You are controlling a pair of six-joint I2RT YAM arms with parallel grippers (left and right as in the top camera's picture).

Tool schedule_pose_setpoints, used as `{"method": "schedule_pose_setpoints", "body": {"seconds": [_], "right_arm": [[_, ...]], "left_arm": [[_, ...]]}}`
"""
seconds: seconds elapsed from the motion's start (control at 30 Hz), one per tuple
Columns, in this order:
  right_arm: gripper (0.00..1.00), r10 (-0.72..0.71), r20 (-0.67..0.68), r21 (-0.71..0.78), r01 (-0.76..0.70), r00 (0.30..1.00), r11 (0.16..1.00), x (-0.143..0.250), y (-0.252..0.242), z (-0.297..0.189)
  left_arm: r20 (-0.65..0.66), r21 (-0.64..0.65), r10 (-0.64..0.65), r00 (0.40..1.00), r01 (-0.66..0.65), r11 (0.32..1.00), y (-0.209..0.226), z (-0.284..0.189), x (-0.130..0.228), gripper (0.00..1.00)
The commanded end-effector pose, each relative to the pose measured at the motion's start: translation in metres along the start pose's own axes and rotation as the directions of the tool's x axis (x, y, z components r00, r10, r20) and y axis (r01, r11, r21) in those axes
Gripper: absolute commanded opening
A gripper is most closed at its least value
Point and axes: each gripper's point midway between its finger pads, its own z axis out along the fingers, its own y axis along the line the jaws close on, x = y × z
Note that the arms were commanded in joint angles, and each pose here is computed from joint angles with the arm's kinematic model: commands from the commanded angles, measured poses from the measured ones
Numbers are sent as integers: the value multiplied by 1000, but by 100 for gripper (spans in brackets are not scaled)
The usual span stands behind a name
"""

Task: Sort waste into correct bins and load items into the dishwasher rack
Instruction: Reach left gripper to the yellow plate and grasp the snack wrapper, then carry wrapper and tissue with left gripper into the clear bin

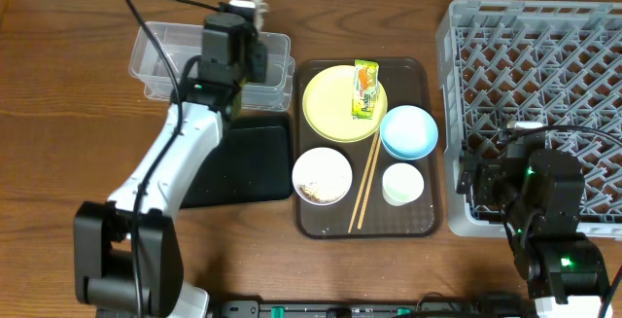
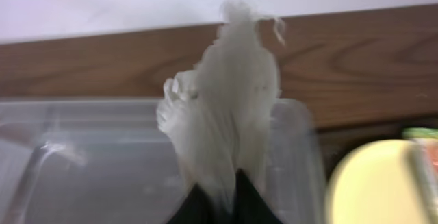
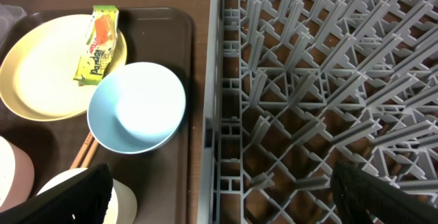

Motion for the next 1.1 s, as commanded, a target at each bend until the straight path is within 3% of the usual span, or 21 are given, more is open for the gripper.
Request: {"method": "schedule_pose_setpoints", "body": {"seconds": [0.0,0.07,0.13,0.27,0.4,0.73,1.07], "right_arm": [[99,7,20,-18,-7,1000,1000,-8,4,-5],[99,7,20,-17,-6,1000,1000,-8,4,-5],[99,7,19,-17,-6,1000,1000,-8,4,-5],[99,7,20,-17,-6,1000,1000,-8,4,-5],[99,7,20,-18,-7,1000,1000,-8,4,-5],[99,7,18,-32,-6,1000,999,-8,7,-5],[99,7,18,-33,-6,1000,999,-8,7,-5]], "left_arm": [[-49,-56,-46,998,43,998,20,17,17,29],[-56,-32,-46,997,45,998,17,19,19,32],[-38,28,-45,998,46,999,5,17,13,47],[-3,215,-22,1000,22,976,-42,2,0,53],[-32,363,33,999,-19,932,-96,-6,14,63],[-72,499,172,982,-114,859,-195,17,73,73],[-77,542,192,978,-120,832,-234,56,120,73]]}}
